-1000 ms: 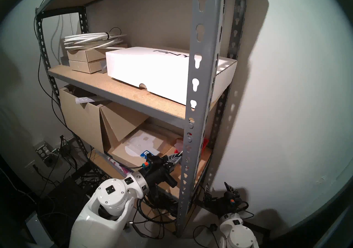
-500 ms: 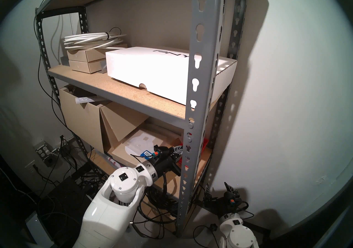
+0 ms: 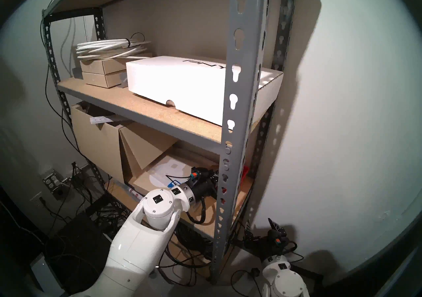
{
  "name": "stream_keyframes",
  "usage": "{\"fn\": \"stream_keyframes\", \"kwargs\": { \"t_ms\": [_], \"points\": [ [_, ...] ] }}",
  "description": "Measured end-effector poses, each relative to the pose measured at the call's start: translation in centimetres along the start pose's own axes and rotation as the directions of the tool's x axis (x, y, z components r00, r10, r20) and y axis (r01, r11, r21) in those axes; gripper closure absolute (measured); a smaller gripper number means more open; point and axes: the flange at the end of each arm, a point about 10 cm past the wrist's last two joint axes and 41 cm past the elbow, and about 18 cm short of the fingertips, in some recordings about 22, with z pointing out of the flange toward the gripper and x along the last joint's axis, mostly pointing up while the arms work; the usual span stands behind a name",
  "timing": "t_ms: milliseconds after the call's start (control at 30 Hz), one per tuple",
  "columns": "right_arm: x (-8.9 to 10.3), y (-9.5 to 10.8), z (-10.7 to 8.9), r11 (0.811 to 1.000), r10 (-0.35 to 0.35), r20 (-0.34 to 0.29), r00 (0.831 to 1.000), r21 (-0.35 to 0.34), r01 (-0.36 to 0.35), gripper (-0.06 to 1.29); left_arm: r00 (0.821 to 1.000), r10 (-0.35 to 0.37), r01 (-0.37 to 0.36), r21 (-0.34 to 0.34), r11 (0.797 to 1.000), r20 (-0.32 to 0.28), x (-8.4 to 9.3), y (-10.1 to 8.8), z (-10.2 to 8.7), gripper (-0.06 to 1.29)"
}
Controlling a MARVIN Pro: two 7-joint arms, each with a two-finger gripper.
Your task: Organize the rack shelf by putting things into a case
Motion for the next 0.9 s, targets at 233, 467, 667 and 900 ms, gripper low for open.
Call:
{"fn": "stream_keyframes", "kwargs": {
  "t_ms": [233,467,667,900],
  "points": [
    [0.0,0.0,0.0,1.0,0.0,0.0,1.0,0.0,0.0,-0.03,1.0,0.013,-0.014,-0.005,1.0,-0.02,0.7,-0.6,0.9,1.25],
    [0.0,0.0,0.0,1.0,0.0,0.0,1.0,0.0,0.0,-0.03,0.999,0.022,-0.022,-0.005,1.0,-0.041,1.3,-0.8,1.1,0.23],
    [0.0,0.0,0.0,1.0,0.0,0.0,1.0,0.0,0.0,-0.03,0.998,0.026,-0.026,0.005,1.0,-0.056,1.8,-0.8,1.0,-0.03],
    [0.0,0.0,0.0,1.0,0.0,0.0,1.0,0.0,0.0,-0.03,0.996,0.028,-0.025,0.035,0.999,-0.082,2.6,-0.8,-0.4,-0.03]
  ]
}}
